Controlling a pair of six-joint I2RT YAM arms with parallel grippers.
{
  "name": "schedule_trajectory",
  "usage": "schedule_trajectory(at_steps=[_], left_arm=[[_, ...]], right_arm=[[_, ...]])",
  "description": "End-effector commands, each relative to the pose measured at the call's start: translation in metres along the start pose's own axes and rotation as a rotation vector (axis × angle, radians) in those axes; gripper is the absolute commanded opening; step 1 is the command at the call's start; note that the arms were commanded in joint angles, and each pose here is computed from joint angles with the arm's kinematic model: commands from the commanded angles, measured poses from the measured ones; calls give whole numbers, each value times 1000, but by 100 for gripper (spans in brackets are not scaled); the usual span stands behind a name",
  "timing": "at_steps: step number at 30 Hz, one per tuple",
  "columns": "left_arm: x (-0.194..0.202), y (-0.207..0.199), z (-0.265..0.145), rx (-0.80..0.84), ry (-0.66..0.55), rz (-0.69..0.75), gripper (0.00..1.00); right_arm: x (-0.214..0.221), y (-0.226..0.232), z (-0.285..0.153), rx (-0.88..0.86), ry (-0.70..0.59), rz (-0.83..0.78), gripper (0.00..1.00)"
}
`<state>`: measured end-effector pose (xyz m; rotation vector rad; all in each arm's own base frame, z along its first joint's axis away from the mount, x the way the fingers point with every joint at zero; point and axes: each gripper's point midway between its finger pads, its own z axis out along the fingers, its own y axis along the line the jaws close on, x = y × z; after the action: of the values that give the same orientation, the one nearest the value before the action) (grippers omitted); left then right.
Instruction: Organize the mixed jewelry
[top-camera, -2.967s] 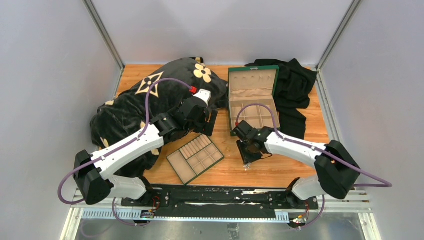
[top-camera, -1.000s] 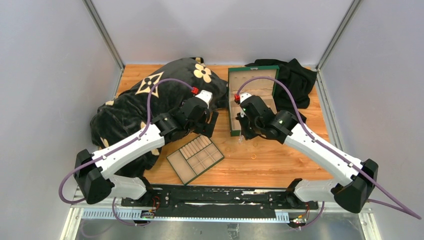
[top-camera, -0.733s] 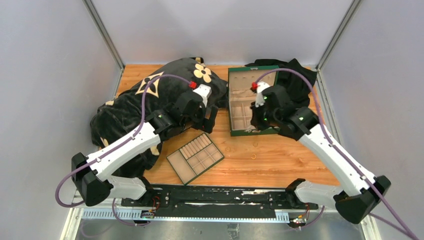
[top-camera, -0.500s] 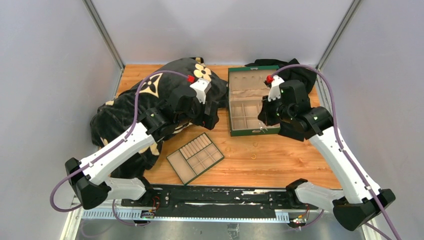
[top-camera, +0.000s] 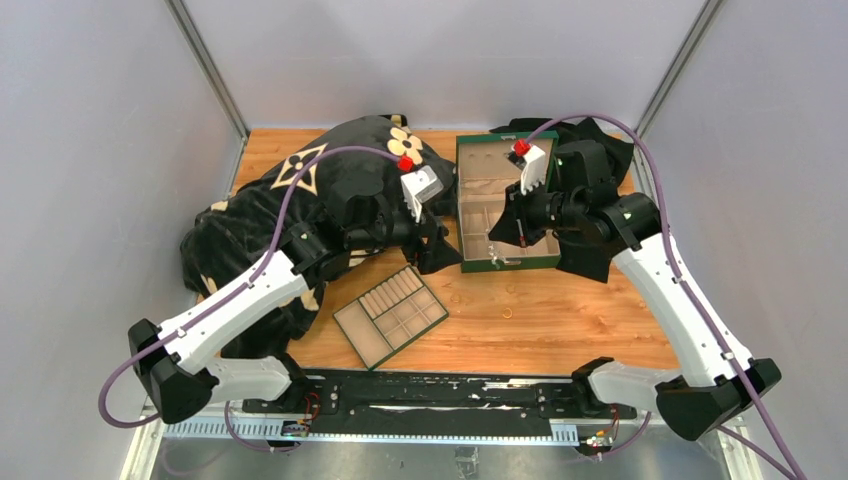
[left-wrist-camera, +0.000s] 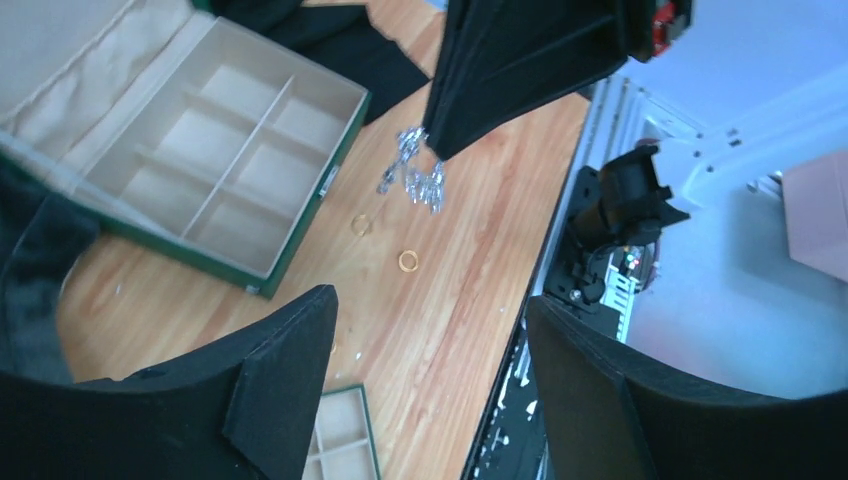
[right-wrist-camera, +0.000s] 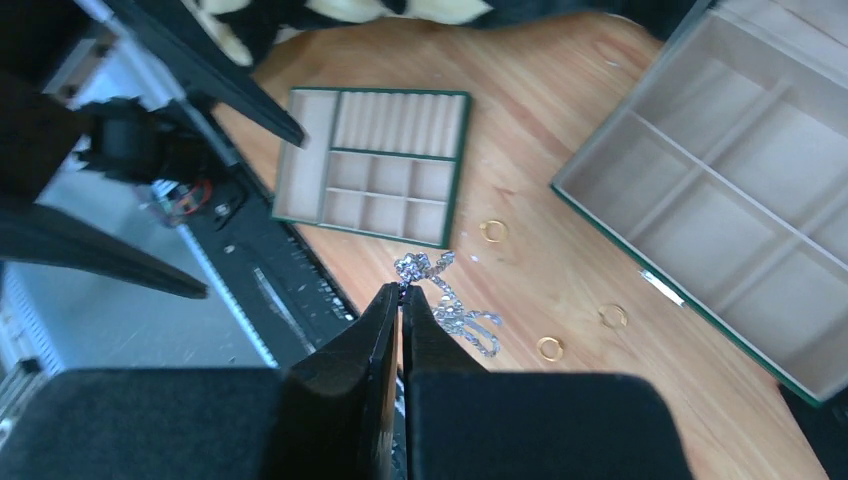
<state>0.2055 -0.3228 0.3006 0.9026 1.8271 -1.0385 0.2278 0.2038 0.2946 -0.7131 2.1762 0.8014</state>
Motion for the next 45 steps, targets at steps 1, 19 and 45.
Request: schedule_trajectory(at_steps=[1, 19, 45], left_arm=[[-17, -32, -4, 205, -132, 151, 71], [-13, -33, 32, 338, -189, 250, 44], [-8, -21, 43, 294, -177, 195, 20]], right_arm=[[-3, 39, -14, -219, 25, -14, 0], [0, 48, -21, -259, 57, -19, 0], [1, 44, -19, -242, 62, -22, 0]])
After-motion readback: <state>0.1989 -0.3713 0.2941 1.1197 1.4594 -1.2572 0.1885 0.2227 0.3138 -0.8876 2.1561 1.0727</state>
